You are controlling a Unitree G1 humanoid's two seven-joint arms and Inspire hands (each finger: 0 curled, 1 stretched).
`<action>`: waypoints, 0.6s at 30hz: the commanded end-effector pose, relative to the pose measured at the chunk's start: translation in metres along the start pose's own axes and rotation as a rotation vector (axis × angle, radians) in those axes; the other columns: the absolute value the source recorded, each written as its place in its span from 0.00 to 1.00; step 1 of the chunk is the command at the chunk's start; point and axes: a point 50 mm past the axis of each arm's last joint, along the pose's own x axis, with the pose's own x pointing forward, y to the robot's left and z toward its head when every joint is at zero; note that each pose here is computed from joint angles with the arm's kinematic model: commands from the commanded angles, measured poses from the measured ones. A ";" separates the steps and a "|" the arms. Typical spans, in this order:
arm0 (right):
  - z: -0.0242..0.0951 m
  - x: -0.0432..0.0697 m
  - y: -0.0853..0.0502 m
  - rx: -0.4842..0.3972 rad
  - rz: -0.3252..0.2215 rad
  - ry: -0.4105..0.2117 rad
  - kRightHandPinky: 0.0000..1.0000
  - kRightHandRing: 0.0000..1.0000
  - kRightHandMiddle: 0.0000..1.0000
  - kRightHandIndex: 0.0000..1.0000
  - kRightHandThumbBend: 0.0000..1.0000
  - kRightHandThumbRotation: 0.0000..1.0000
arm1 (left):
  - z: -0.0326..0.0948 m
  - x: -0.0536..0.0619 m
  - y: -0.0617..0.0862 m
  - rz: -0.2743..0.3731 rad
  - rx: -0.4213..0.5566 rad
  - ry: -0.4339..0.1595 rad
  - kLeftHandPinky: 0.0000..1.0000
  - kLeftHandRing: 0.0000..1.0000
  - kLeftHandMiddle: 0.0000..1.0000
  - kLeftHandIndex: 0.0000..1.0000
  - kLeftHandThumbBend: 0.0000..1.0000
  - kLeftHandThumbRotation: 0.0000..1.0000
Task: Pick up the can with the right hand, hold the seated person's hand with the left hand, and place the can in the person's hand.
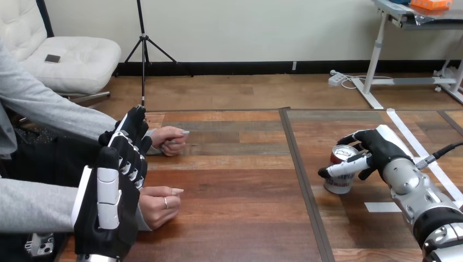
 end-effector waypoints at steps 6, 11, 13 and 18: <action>0.014 0.001 -0.013 -0.033 -0.044 -0.084 0.49 0.60 0.64 0.65 1.00 0.00 | 0.015 0.012 -0.005 -0.030 0.010 -0.077 1.00 1.00 0.99 0.93 0.78 0.98; 0.014 0.001 -0.013 -0.033 -0.042 -0.084 0.50 0.57 0.61 0.62 1.00 0.00 | 0.015 0.012 -0.004 -0.023 0.002 -0.082 1.00 1.00 0.99 0.93 0.76 0.98; 0.014 0.001 -0.013 -0.033 -0.039 -0.084 0.50 0.56 0.60 0.61 1.00 0.00 | 0.014 0.012 -0.004 -0.022 0.001 -0.083 1.00 1.00 0.99 0.93 0.76 0.98; 0.014 0.001 -0.013 -0.038 -0.039 -0.087 0.48 0.53 0.58 0.58 0.99 0.00 | 0.014 0.012 -0.004 -0.016 -0.001 -0.085 1.00 1.00 0.99 0.93 0.75 0.98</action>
